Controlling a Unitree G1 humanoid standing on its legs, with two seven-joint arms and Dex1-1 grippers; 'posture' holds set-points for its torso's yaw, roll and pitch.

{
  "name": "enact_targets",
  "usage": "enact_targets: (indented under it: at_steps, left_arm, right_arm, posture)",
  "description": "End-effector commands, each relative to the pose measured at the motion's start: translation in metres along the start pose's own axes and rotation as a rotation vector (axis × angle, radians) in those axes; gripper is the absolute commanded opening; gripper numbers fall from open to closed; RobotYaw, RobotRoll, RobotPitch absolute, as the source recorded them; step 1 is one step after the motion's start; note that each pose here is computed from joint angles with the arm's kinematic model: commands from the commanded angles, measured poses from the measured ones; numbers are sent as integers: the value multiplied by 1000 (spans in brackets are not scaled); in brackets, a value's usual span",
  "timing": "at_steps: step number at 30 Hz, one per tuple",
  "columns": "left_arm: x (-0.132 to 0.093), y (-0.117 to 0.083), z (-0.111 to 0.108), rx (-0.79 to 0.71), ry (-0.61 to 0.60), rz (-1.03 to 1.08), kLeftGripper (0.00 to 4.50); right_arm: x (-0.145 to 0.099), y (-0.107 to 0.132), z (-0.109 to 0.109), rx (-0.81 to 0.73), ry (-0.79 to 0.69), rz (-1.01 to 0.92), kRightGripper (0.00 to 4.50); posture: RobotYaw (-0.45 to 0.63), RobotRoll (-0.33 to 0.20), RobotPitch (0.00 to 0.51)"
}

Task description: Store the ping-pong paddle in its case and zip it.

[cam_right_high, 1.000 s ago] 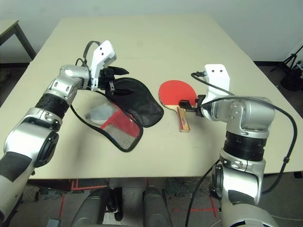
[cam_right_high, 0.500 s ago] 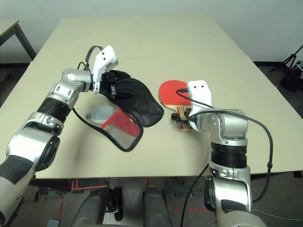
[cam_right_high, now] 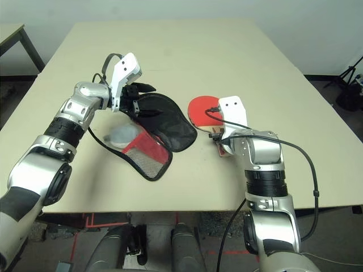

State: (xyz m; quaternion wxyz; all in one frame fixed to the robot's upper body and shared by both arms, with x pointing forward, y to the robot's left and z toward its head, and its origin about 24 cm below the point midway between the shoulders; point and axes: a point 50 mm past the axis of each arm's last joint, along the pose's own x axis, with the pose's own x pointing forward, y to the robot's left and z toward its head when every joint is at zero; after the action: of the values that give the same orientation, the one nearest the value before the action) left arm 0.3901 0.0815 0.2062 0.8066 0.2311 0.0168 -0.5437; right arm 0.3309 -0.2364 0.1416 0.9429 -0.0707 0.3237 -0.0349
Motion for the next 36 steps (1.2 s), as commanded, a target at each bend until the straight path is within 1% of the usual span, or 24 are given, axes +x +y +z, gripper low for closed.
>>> enact_targets:
  at_steps: [1,2,4,7,9,13,15,16,21,24,28,31,36]
  left_arm:
    - [-11,8,7,-3,-23,51,4500]
    - [-17,12,9,-8,-33,78,4500]
    - [-28,19,10,-26,-35,124,4500]
    - [-43,26,5,-52,-9,180,4500]
    - [-57,31,3,-62,3,230,4500]
    - [-84,40,1,-81,15,324,4500]
    - [-97,42,-1,-86,25,368,4500]
    - [-103,43,-2,-90,30,391,4500]
    - [-131,48,-10,-110,55,497,4500]
    - [-140,48,-11,-118,58,537,4500]
    - [-146,48,-11,-123,56,568,4500]
    - [-149,49,-12,-128,56,587,4500]
    - [-151,49,-11,-132,51,599,4500]
  right_arm:
    - [-11,-2,36,-19,-156,21,1108]
    - [-15,3,44,-46,-182,61,1108]
    - [-20,13,54,-87,-201,126,1108]
    - [-24,25,59,-119,-186,191,1108]
    - [-27,38,62,-160,-182,242,1108]
    - [-25,61,61,-234,-167,338,1108]
    - [-22,67,58,-264,-156,366,1108]
    - [-19,69,57,-280,-151,377,1108]
    - [-10,80,50,-348,-122,426,1108]
    - [-5,85,47,-366,-104,449,1108]
    - [1,93,43,-389,-85,472,1108]
    - [6,99,40,-392,-73,484,1108]
    - [13,102,37,-395,-66,483,1108]
  posture:
    - [-107,0,107]
    - [-107,0,107]
    - [-102,0,104]
    - [-91,0,100]
    - [-83,0,97]
    - [-41,0,90]
    - [-41,0,90]
    - [-17,0,85]
    - [16,0,82]
    - [31,0,85]
    - [62,0,91]
    - [67,0,93]
    - [75,0,98]
